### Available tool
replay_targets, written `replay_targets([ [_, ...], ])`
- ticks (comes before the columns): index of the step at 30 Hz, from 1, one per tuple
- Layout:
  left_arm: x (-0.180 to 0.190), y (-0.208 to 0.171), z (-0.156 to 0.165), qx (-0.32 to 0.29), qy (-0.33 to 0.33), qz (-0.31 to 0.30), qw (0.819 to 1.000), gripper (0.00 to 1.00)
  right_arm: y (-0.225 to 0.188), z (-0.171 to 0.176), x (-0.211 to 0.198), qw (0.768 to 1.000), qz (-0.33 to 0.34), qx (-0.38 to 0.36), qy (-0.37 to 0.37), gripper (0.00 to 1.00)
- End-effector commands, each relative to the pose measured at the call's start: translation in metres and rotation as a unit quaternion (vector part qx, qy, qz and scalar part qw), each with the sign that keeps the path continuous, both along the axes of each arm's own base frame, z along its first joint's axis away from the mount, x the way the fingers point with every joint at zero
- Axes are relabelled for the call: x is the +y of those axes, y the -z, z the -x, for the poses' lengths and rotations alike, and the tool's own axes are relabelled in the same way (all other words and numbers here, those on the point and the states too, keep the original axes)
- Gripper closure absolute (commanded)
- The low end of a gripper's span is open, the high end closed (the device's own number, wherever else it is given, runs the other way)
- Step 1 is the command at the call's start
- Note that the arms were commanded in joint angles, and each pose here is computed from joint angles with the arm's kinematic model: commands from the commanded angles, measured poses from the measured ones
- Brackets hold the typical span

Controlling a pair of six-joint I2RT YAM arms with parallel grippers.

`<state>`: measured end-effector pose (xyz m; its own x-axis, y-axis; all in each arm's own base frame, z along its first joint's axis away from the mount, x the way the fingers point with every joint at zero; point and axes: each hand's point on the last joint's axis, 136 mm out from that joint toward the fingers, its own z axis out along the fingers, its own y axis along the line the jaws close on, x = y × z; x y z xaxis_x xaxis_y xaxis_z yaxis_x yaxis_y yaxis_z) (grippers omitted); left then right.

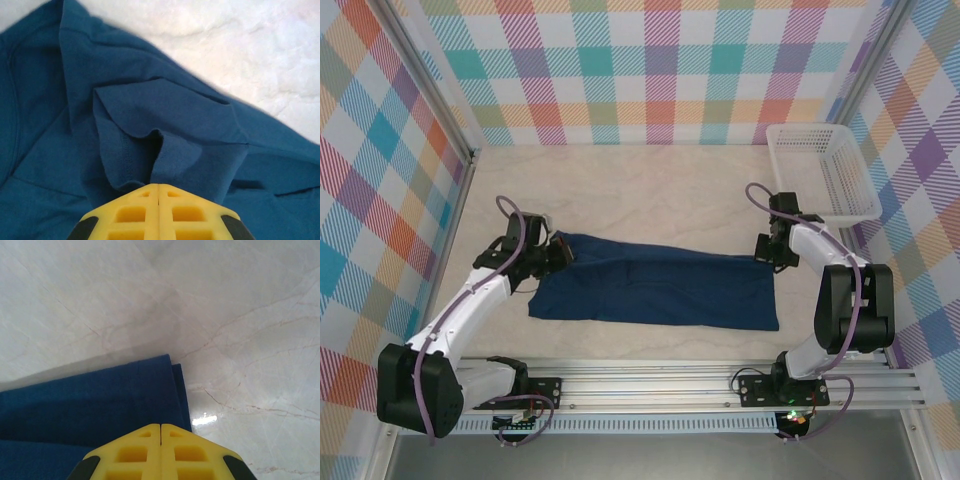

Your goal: Fold the inside-out t-shirt

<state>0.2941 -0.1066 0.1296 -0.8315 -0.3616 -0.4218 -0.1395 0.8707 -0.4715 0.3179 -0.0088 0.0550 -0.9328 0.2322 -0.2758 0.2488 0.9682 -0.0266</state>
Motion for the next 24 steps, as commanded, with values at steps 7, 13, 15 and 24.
replay_targets([
  [7, -0.003, 0.048, 0.034, 0.066, 0.001, 0.004, 0.998, 1.00, 0.013, 0.028, -0.002, 0.999, 0.006, 0.031, 0.024, 0.95],
  [13, -0.005, 0.063, 0.049, 0.093, 0.014, 0.011, 0.995, 1.00, -0.008, 0.022, 0.004, 1.000, 0.017, -0.019, 0.012, 0.75],
  [15, -0.006, 0.063, 0.052, 0.097, 0.017, 0.012, 0.995, 1.00, -0.022, 0.014, 0.020, 0.998, 0.017, -0.057, -0.020, 0.68],
  [24, -0.011, 0.040, 0.048, 0.075, 0.027, 0.024, 0.997, 1.00, -0.010, 0.005, 0.084, 0.995, -0.063, -0.036, -0.074, 0.58],
])
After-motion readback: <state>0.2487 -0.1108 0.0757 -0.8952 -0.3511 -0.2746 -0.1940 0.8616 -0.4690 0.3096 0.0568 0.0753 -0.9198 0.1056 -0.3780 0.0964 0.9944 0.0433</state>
